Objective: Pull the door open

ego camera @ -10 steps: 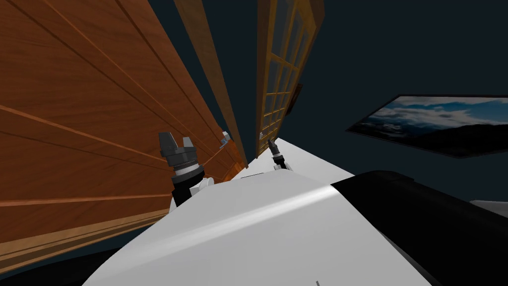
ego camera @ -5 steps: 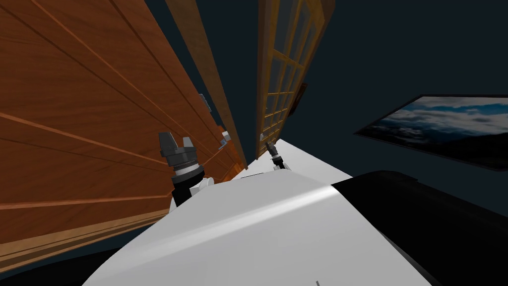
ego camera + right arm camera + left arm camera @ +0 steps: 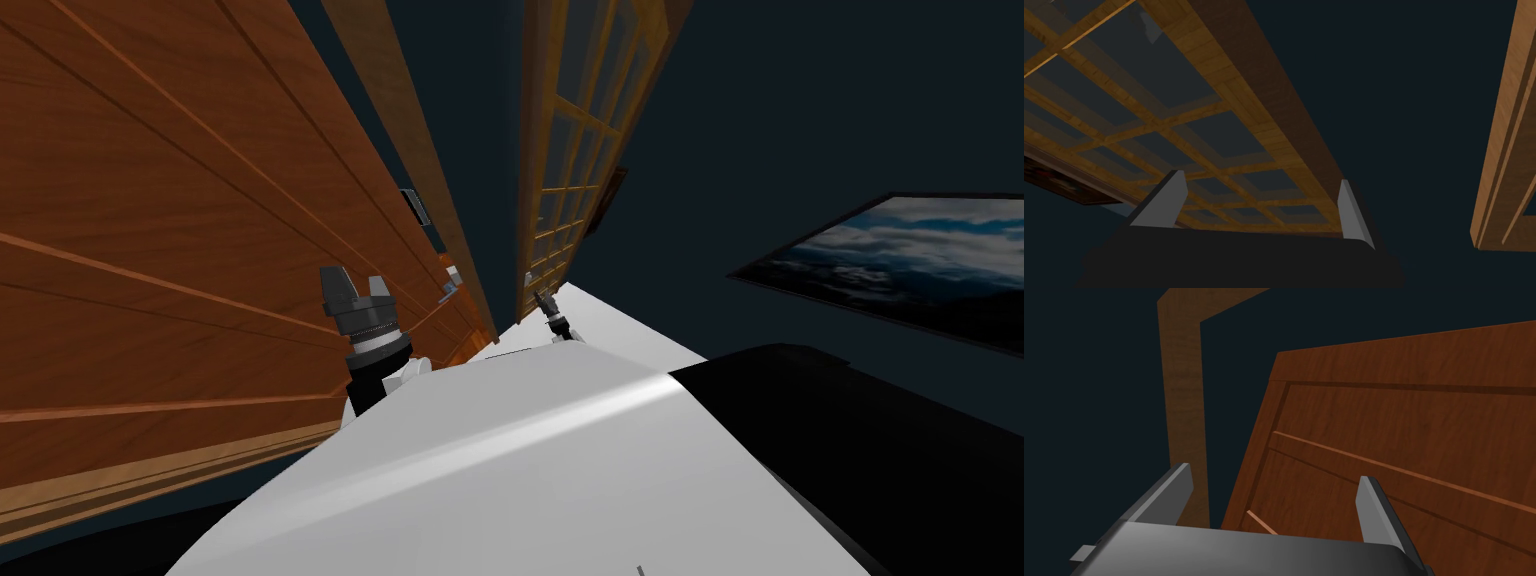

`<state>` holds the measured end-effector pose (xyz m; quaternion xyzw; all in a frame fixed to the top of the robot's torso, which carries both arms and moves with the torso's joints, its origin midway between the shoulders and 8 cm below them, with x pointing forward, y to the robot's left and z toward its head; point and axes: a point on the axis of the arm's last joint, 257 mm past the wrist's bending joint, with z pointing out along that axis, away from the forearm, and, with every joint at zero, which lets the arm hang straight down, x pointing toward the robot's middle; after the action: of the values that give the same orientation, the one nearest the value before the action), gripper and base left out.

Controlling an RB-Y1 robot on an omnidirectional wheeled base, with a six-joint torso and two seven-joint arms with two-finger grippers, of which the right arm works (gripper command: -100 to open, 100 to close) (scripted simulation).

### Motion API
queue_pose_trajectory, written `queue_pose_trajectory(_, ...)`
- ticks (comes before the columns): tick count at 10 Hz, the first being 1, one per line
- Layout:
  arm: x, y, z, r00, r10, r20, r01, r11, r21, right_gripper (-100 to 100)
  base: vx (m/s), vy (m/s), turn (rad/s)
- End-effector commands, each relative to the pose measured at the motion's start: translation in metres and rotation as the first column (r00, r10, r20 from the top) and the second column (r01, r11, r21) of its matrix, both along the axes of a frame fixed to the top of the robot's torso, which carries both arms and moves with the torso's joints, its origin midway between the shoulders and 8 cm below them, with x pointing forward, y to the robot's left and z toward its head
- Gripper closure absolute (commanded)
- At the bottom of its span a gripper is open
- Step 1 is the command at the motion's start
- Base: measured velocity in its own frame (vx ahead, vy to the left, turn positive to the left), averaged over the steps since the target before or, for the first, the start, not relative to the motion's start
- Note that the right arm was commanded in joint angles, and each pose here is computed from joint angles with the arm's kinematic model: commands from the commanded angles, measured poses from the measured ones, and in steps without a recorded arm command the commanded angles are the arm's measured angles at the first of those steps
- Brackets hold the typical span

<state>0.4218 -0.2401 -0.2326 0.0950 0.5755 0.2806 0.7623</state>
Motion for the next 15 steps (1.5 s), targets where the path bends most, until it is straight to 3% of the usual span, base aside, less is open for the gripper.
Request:
queue_pose_trajectory(1, 0.0, 0.0, -0.013, 0.9999, -0.002, -0.017, 0.001, 0.999, -0.037, -100, 0.053, -0.057, 0.037)
queue_pose_trajectory(6, -0.001, -0.002, -0.05, 0.9985, -0.006, -0.055, -0.003, 0.988, -0.157, -100, 0.059, -0.07, 0.079)
queue_pose_trajectory(7, -0.001, -0.002, -0.051, 0.9984, -0.006, -0.057, -0.003, 0.988, -0.157, -100, 0.038, -0.055, 0.028)
queue_pose_trajectory(10, -0.003, -0.004, -0.075, 0.9967, -0.008, -0.081, -0.012, 0.971, -0.24, -100, 0.056, -0.068, 0.082)
queue_pose_trajectory(11, -0.003, -0.005, -0.076, 0.9965, -0.009, -0.083, -0.012, 0.971, -0.24, -100, 0.053, -0.065, 0.014)
queue_pose_trajectory(15, -0.008, -0.009, -0.106, 0.9934, -0.011, -0.115, -0.028, 0.941, -0.337, -100, 0.064, -0.078, 0.068)
